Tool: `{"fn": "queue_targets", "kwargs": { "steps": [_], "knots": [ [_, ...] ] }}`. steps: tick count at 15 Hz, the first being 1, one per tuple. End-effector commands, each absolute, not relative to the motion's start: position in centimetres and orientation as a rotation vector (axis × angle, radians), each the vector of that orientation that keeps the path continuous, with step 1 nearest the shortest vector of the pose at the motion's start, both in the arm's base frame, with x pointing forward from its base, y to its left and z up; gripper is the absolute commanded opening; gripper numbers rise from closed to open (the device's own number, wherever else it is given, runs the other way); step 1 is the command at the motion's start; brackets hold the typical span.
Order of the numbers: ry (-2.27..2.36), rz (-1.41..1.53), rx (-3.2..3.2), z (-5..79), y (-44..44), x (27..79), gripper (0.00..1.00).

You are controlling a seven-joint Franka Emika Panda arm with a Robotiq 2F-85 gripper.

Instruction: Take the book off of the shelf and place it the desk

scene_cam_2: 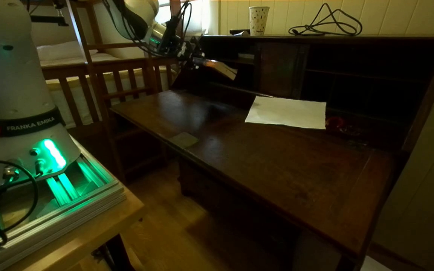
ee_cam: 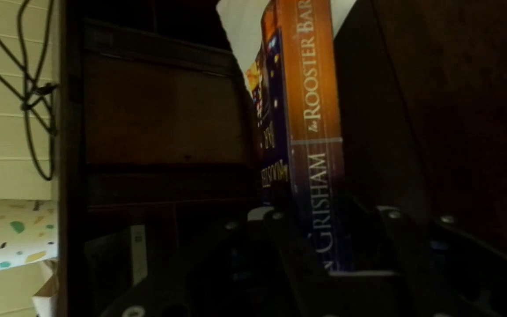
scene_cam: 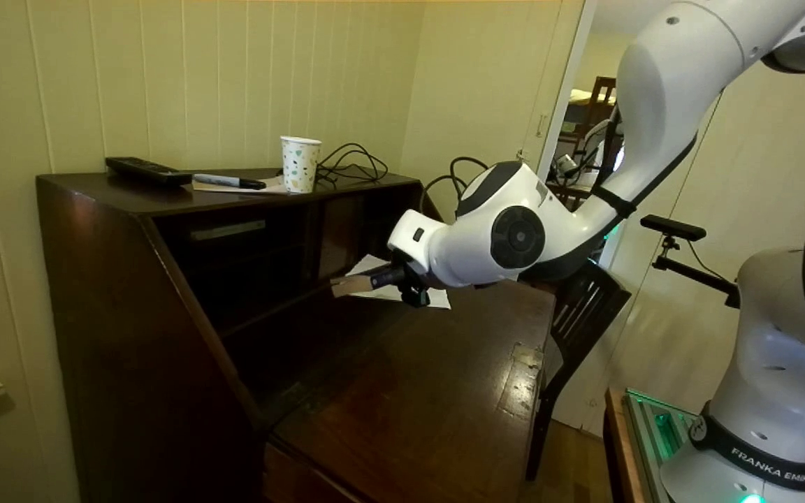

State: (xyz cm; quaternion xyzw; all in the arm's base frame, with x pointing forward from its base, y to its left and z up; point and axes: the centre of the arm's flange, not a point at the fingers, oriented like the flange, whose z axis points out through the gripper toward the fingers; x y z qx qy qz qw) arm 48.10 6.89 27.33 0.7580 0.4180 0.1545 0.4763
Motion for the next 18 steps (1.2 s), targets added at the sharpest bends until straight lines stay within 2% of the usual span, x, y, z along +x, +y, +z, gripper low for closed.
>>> {"fn": "queue_targets", "kwargs": {
  "steps": [1, 8, 9, 10, 16, 18],
  "knots": [
    [1.038, 0.373, 1.952, 25.6, 3.6, 50.3, 0.08],
    [1.119, 0.325, 2.107, 23.4, 1.2, 51.6, 0.08],
    [1.139, 0.308, 2.113, 23.3, 1.2, 51.7, 0.37],
    [1.157, 0.280, 2.118, 23.5, 1.3, 51.7, 0.58],
    [1.259, 0.166, 2.138, 28.2, 4.0, 51.0, 0.98],
    [1.260, 0.204, 2.260, 31.9, 5.2, 50.7, 1.00]
  ]
}}
